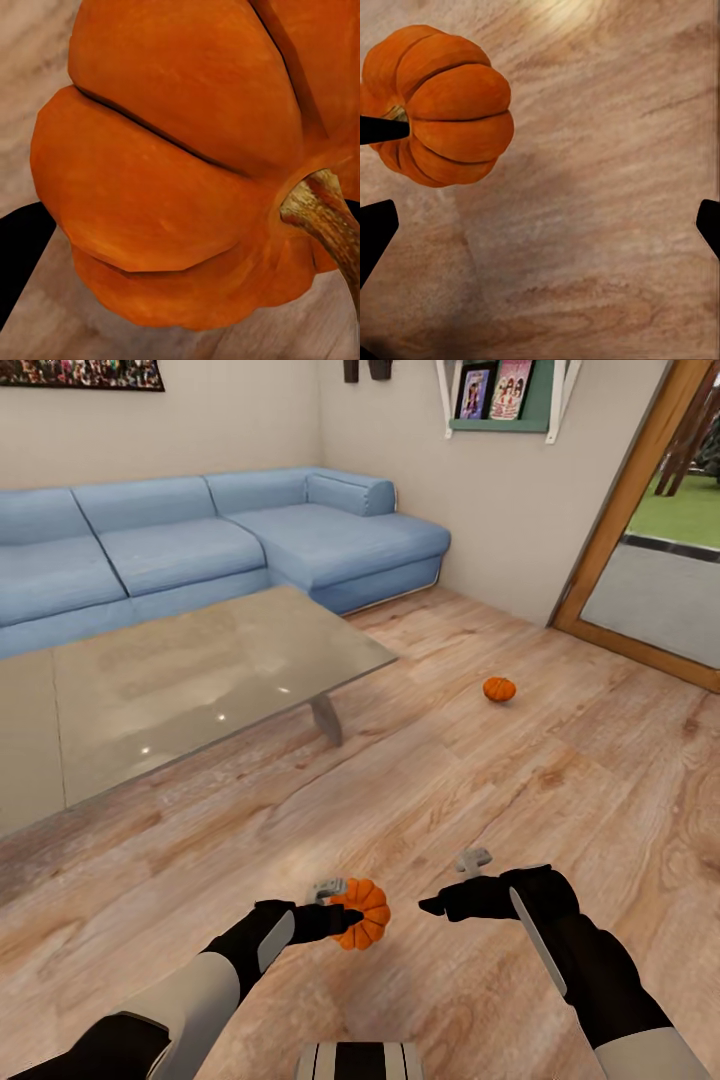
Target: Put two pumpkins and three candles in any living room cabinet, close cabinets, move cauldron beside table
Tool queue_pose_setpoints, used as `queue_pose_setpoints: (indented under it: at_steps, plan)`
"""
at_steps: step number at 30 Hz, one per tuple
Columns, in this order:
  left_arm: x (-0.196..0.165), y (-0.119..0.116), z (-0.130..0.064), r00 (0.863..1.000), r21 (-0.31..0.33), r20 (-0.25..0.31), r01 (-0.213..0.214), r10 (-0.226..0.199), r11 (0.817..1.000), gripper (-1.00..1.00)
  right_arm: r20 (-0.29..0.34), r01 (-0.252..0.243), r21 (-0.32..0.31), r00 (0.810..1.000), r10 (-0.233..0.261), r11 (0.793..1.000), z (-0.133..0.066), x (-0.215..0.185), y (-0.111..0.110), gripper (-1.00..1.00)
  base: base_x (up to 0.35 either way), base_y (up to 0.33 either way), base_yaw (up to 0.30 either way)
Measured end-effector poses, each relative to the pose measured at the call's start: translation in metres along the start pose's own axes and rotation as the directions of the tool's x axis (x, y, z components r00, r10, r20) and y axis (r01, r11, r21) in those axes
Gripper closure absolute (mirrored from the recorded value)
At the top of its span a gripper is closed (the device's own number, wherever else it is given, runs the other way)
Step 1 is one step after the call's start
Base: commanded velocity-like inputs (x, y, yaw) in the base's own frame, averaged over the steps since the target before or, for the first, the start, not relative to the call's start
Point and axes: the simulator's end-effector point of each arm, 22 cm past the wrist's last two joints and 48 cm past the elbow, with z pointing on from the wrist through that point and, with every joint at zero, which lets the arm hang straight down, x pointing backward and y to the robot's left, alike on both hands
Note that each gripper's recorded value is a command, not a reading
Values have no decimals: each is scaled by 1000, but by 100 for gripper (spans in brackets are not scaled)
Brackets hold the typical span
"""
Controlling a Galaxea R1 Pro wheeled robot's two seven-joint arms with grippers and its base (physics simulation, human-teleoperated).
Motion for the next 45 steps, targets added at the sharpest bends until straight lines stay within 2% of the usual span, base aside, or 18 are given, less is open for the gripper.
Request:
queue_pose_setpoints:
  at_steps: [4,12,14,21,45]
  plan:
    - [-3,-2,-2,1000,3,6,-2,2,1000,100,6,2,1,1000,-2,1000,-3,-2,0,-100,-47,-62,65]
    - [-21,-14,-19,999,11,46,-23,22,1000,100,54,11,12,998,-12,1000,-23,-19,3,-100,-2,-3,43]
    - [-25,-17,-23,998,12,56,-28,27,1000,100,83,24,17,996,-26,1000,-28,-27,4,-100,0,0,2]
    - [-38,-27,-38,995,14,87,-48,47,999,100,123,44,27,991,-47,999,-46,-40,9,-100,0,0,0]
    - [-81,-60,-92,973,7,202,-116,112,993,100,239,92,66,965,-105,994,-108,-77,27,-100,0,0,0]
